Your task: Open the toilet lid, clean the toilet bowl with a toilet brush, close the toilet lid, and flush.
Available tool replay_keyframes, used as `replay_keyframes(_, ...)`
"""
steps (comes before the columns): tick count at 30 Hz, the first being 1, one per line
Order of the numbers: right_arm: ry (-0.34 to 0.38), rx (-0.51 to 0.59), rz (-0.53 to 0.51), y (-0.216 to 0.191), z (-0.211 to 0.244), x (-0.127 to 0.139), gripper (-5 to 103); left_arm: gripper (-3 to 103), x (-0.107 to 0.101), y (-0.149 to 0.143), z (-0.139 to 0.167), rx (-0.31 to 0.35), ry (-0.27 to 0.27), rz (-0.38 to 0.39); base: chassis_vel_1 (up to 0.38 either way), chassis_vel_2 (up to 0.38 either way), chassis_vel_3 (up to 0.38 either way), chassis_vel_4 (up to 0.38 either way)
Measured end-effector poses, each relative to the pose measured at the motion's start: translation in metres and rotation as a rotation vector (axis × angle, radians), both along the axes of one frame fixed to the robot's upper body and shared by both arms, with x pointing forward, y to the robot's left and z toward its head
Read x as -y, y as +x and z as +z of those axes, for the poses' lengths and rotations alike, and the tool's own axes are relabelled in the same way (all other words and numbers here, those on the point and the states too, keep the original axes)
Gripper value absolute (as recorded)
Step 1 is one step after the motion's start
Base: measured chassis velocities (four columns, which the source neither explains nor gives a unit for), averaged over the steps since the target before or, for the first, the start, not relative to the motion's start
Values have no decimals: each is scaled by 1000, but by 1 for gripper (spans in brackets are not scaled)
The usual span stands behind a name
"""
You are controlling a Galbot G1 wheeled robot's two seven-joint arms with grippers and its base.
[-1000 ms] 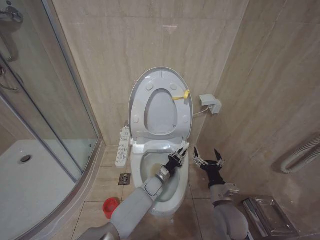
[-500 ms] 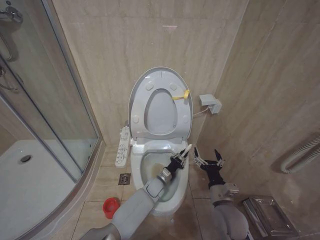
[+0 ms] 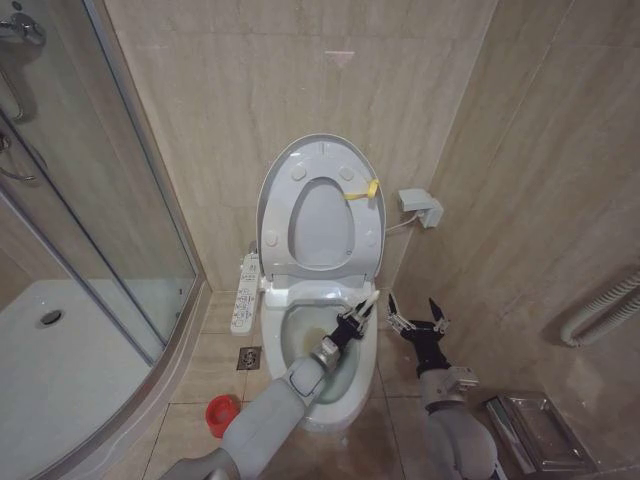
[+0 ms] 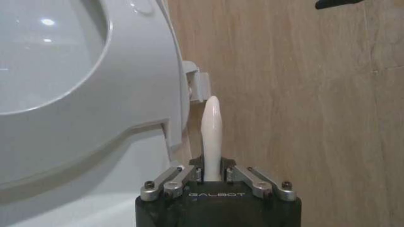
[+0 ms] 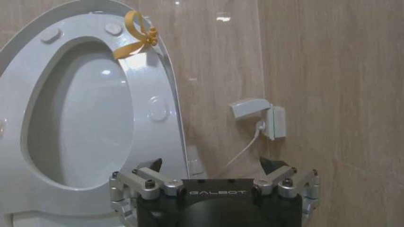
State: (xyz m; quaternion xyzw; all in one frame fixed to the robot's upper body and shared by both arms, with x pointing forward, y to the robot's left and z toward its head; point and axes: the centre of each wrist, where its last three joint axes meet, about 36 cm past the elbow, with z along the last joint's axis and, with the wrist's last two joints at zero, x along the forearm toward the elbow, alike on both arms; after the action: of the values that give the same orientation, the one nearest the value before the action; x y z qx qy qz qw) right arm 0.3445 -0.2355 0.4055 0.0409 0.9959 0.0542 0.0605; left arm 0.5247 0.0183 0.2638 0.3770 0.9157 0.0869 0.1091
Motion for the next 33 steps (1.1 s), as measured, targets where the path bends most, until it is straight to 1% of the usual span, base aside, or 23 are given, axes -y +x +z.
replay_keyframes(3,0,0,0,0,0,0,100,17,-11,-11,11,15,-27,1,0,0,0,0)
replay_keyframes(4,0,0,0,0,0,0,100,17,-11,-11,11,15,-27,1,0,0,0,0)
replay_keyframes(5,0,0,0,0,0,0,100,17,-18,-16,13,19,-31,5,0,0,0,0)
replay_keyframes(7,0,0,0,0,0,0,100,17,-41,-28,8,19,-16,24,0,0,0,0)
replay_keyframes(8,0,0,0,0,0,0,100,17,-41,-28,8,19,-16,24,0,0,0,0)
replay_keyframes(11,0,0,0,0,0,0,100,17,-77,-37,2,19,15,56,0,0,0,0)
replay_keyframes(12,0,0,0,0,0,0,100,17,-77,-37,2,19,15,56,0,0,0,0)
replay_keyframes(13,0,0,0,0,0,0,100,17,-88,-41,-1,16,21,67,0,0,0,0)
replay_keyframes(15,0,0,0,0,0,0,100,17,-100,-50,-2,13,16,84,0,0,0,0)
replay_keyframes(16,0,0,0,0,0,0,100,17,-100,-50,-2,13,16,84,0,0,0,0)
replay_keyframes(19,0,0,0,0,0,0,100,17,-114,-68,-3,0,-12,117,0,0,0,0)
replay_keyframes(20,0,0,0,0,0,0,100,17,-114,-68,-3,0,-12,117,0,0,0,0)
replay_keyframes(24,0,0,0,0,0,0,100,17,-124,-93,-10,-31,-36,149,0,0,0,0)
replay_keyframes(25,0,0,0,0,0,0,100,17,-124,-93,-10,-31,-36,149,0,0,0,0)
replay_keyframes(28,0,0,0,0,0,0,100,17,-130,-114,-18,-61,-40,162,0,0,0,0)
replay_keyframes(29,0,0,0,0,0,0,100,17,-130,-114,-18,-61,-40,162,0,0,0,0)
replay_keyframes(33,0,0,0,0,0,0,100,17,-135,-134,-28,-80,-32,157,0,0,0,0)
